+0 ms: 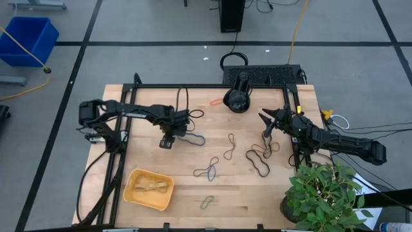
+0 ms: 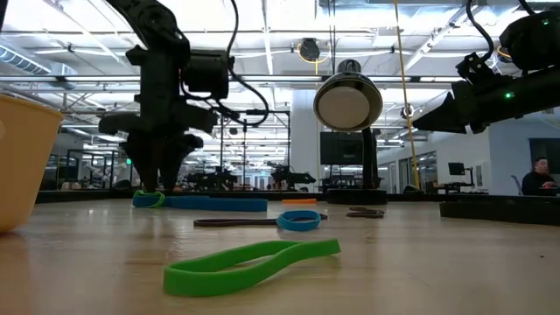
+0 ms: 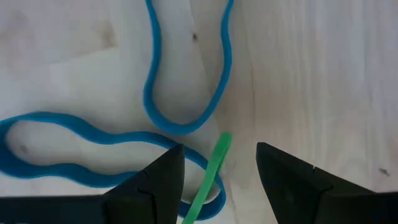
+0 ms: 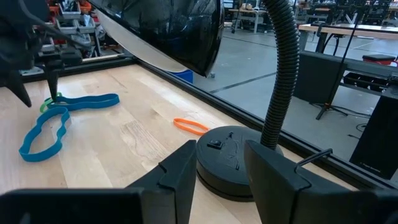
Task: Pick and place rubber bands into bin
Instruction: Put the top green rubberband into the yellow bin
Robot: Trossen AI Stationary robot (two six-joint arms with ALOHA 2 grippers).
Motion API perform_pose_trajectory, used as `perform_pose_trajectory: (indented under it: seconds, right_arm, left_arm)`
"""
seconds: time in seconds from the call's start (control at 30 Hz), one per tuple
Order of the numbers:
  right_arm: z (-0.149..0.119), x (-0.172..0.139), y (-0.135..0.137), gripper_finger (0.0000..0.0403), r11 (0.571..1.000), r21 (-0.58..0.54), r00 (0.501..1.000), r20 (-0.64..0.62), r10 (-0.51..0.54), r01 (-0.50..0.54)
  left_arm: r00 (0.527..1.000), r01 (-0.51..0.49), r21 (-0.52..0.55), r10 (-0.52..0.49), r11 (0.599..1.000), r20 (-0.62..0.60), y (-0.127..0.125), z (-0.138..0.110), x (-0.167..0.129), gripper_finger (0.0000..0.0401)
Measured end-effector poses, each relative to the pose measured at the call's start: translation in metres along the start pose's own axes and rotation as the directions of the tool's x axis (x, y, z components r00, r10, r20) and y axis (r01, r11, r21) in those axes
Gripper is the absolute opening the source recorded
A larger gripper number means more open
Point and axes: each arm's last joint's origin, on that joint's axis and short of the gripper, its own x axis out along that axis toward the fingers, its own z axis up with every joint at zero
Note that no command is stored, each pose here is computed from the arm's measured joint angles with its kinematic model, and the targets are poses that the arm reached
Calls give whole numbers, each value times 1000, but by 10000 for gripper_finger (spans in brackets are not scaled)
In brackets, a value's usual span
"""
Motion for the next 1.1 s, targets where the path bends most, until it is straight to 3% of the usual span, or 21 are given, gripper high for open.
perform_pose_trajectory:
  seconds: [0.77, 0.93, 1.1]
  right_arm:
    - [0, 0, 0, 130, 1000, 0, 1000, -1, 0, 0]
    - [0, 0, 0, 130, 1000, 0, 1000, -1, 0, 0]
    - [0, 0, 0, 130, 1000, 0, 1000, -2, 0, 0]
  left_arm:
    - [998, 57, 49, -57, 997, 3, 0, 3, 9, 207]
    - [996, 83, 18, -82, 996, -38, 0, 3, 20, 205]
    - [997, 72, 23, -71, 997, -39, 0, 5, 22, 170]
